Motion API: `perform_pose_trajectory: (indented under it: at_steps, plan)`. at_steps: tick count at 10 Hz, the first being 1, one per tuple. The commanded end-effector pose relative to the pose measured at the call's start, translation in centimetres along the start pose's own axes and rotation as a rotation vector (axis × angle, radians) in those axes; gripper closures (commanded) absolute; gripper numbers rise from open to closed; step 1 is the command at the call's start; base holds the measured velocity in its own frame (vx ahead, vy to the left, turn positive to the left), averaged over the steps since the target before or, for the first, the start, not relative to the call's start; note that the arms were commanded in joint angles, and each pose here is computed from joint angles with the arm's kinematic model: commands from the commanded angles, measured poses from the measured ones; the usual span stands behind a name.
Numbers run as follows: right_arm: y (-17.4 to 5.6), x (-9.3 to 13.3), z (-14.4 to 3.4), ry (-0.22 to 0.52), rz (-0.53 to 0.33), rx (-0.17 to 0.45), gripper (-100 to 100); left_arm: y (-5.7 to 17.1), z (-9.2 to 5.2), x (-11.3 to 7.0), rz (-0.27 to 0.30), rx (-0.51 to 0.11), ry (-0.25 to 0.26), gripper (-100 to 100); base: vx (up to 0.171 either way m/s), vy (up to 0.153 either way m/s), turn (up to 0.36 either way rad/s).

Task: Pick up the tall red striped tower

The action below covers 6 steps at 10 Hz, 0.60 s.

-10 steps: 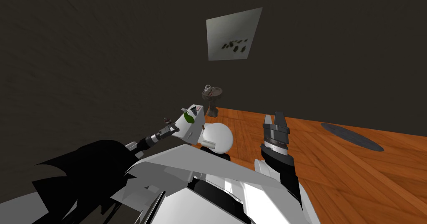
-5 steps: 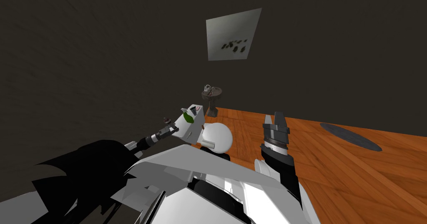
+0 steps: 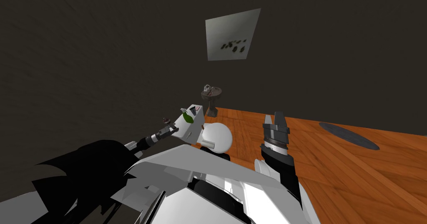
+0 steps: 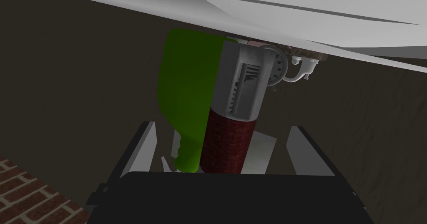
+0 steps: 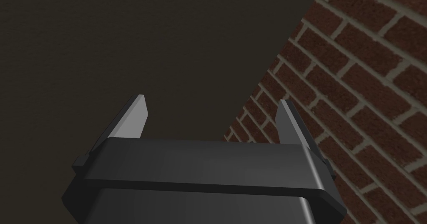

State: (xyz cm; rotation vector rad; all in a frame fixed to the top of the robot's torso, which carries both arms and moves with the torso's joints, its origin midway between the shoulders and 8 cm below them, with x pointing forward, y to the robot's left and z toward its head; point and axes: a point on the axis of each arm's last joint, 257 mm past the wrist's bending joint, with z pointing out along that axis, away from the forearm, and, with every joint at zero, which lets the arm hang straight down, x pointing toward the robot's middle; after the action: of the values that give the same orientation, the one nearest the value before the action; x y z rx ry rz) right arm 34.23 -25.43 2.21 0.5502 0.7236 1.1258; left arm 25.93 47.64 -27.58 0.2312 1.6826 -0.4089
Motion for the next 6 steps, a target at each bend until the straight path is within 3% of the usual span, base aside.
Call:
perform_pose_trajectory:
  at_steps: [1, 2, 6]
  plan:
    - [0.0, 0.0, 0.0, 0.0, 0.0, 0.0, 0, 0.0, 0.0, 0.0, 0.0, 0.0, 0.0, -100, 0.0, 0.0, 0.0]
    - [0.0, 0.0, 0.0, 0.0, 0.0, 0.0, 0, 0.34, -0.31, 0.75, -0.009, -0.007, 0.036, -100, 0.0, -0.005, 0.014]
    - [0.0, 0.0, 0.0, 0.0, 0.0, 0.0, 0, 0.34, -0.31, 0.75, -0.009, -0.007, 0.036, -100, -0.001, -0.006, 0.014]
